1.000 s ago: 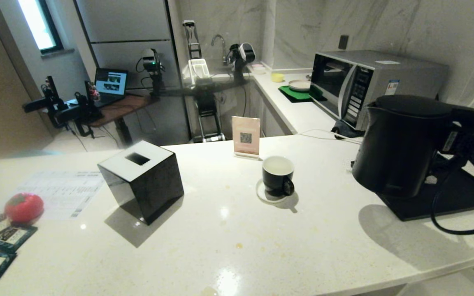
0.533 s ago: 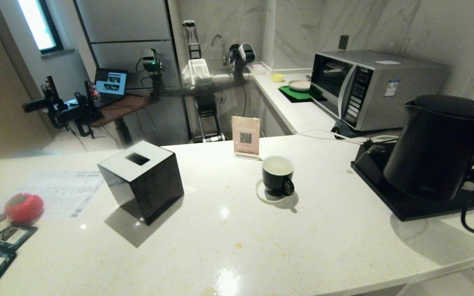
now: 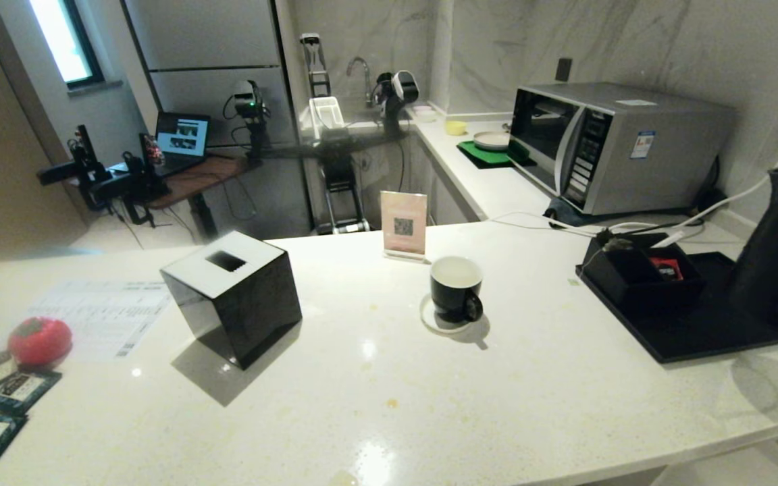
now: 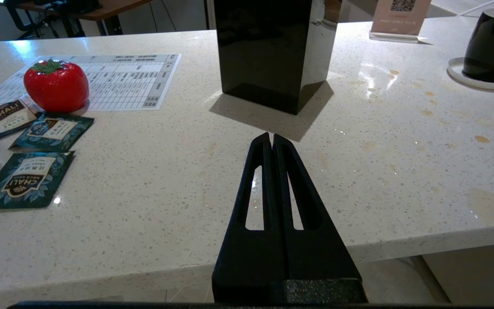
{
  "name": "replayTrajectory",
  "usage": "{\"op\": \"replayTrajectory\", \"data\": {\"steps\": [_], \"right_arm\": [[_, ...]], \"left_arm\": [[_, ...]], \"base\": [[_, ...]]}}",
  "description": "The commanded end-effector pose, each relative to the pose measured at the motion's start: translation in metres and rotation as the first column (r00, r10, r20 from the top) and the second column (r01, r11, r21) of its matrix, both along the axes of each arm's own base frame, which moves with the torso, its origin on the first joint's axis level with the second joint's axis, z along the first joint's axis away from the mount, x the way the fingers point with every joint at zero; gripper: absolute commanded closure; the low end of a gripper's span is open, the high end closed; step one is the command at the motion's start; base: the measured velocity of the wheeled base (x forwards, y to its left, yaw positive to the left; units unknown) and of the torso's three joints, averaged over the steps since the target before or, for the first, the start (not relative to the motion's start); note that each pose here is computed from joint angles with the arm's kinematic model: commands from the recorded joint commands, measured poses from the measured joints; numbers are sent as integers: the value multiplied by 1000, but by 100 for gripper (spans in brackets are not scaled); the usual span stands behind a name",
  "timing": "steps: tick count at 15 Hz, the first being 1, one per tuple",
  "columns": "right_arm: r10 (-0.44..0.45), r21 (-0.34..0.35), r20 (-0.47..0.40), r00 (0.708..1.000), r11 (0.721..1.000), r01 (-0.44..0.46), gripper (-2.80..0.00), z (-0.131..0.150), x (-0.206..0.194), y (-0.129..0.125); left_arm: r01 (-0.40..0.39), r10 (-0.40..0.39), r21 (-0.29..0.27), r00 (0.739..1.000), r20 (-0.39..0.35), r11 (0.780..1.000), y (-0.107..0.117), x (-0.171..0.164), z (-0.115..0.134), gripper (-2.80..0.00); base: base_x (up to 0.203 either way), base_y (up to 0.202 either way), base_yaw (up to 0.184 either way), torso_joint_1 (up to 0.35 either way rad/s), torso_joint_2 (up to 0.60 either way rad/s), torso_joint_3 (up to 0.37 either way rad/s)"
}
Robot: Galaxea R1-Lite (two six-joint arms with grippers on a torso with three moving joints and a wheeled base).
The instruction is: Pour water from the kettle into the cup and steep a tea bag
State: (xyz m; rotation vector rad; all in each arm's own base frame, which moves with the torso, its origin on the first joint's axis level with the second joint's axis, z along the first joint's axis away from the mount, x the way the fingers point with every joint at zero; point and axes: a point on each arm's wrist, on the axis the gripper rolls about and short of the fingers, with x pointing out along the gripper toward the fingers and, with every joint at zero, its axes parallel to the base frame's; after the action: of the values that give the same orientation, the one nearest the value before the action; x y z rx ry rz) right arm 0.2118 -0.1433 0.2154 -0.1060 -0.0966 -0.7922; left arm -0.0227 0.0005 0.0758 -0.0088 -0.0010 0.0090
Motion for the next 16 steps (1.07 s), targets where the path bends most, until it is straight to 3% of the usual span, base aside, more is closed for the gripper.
{"op": "replayTrajectory", "data": {"steps": [1, 6, 16], "right_arm": [[-99, 27, -27, 995, 995, 99, 0, -11, -7, -27], [-183, 33, -21, 983, 982, 184, 0, -14, 1, -65], [-200, 41, -42, 979, 979, 202, 0, -30, 55, -126]], "left_arm": [[0, 0, 0, 1000, -1, 1000, 0, 0, 0, 0], [0, 0, 0, 1000, -1, 1000, 0, 0, 0, 0], [0, 0, 0, 1000, -1, 1000, 0, 0, 0, 0]], "base": [[0, 0, 0, 0, 0, 0], [0, 0, 0, 0, 0, 0], [0, 0, 0, 0, 0, 0]]}}
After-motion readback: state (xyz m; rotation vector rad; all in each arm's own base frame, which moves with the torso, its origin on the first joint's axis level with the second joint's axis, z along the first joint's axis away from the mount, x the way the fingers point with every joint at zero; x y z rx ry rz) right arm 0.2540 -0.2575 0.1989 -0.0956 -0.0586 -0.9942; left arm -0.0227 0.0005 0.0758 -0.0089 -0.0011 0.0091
